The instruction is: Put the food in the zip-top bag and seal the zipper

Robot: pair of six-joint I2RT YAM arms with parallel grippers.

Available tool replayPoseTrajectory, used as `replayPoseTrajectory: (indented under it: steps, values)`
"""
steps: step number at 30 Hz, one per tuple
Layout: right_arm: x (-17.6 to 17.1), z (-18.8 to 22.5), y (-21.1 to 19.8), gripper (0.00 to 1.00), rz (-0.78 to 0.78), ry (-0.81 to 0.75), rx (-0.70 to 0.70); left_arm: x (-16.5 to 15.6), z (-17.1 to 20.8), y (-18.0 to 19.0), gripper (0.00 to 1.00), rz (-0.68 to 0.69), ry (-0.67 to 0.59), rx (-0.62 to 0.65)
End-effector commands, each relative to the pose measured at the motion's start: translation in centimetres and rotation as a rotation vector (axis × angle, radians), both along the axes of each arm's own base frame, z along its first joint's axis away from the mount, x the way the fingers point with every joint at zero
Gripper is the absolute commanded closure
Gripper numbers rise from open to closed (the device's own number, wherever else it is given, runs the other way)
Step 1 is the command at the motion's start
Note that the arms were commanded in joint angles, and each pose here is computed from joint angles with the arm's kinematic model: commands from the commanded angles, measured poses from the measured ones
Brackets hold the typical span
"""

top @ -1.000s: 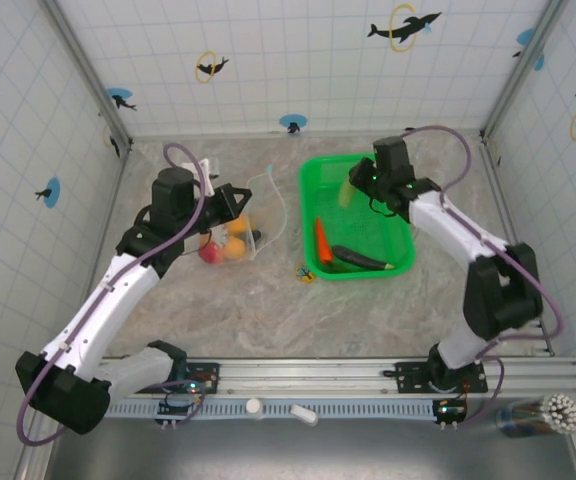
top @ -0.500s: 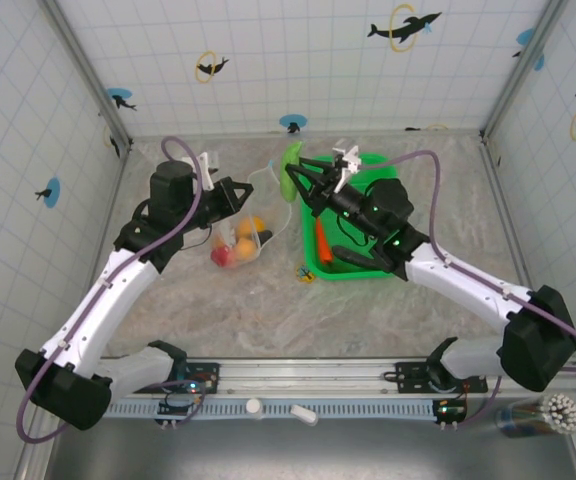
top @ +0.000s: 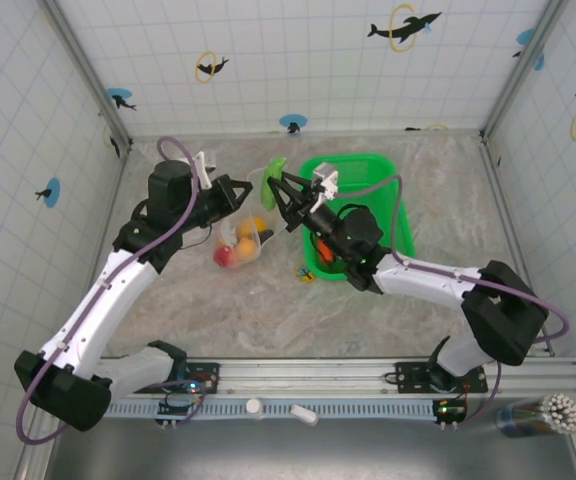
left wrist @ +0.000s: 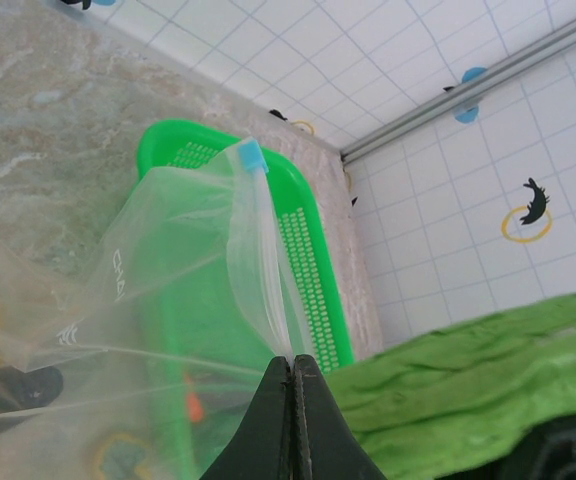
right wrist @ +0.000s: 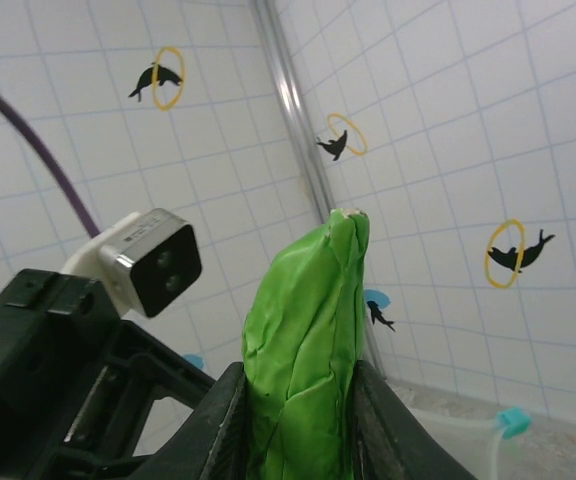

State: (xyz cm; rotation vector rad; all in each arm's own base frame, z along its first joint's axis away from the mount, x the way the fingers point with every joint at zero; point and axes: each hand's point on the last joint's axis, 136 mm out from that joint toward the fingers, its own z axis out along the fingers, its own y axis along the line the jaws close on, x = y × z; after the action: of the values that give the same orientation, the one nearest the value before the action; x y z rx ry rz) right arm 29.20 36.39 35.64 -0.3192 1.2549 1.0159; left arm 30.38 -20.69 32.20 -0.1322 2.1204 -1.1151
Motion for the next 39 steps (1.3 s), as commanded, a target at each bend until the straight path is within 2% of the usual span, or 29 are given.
replayPoseTrajectory:
  steps: [1,3,7,10,20,22,26,27,29,31,34,36,39]
  values:
    - [0.5,-0.2,-1.0,0.93,-0.076,0.053,0.113,0.0,3.9,0.5,1.00,0.027,-0.096,-0.056]
    - [0.6,-0.9,-0.3,0.86,-0.073,0.078,0.106,0.0,4.1,0.7,1.00,0.035,-0.105,-0.053]
    - [0.8,-1.7,0.3,0.48,-0.082,0.103,0.077,-0.1,4.5,0.7,1.00,0.035,-0.116,-0.056]
    - [0.9,-1.8,0.2,0.38,-0.097,0.109,0.067,-0.1,4.6,0.8,1.00,0.036,-0.120,-0.053]
    - [0.9,-1.4,-0.3,0.37,-0.084,0.094,0.032,0.0,4.2,1.0,1.00,0.044,-0.124,-0.030]
    - [1.2,-0.9,0.0,0.38,-0.065,0.104,-0.013,0.0,4.1,1.2,1.00,0.052,-0.128,-0.017]
    - [1.8,0.0,0.0,0.37,-0.097,0.144,-0.198,0.2,3.5,1.7,1.00,0.070,-0.132,0.037]
    - [1.8,0.1,-0.4,0.39,-0.106,0.146,-0.231,0.8,3.3,2.8,1.00,0.106,-0.130,0.053]
    - [2.6,0.5,-2.8,0.42,-0.212,0.173,-0.265,0.8,3.3,3.3,1.00,0.123,-0.142,0.076]
    - [3.8,-0.1,-5.2,0.46,-0.276,0.250,-0.318,0.7,3.6,3.7,1.00,0.139,-0.159,0.090]
    - [6.8,-3.4,-8.6,0.46,-0.249,0.509,-0.415,0.7,4.3,4.0,1.00,0.146,-0.186,0.102]
    - [7.6,-6.4,-10.8,0.47,-0.220,0.665,-0.496,0.6,4.8,3.9,1.00,0.136,-0.202,0.106]
    - [7.0,-10.5,-13.4,0.45,-0.210,0.818,-0.736,0.4,5.3,3.7,1.00,0.116,-0.221,0.105]
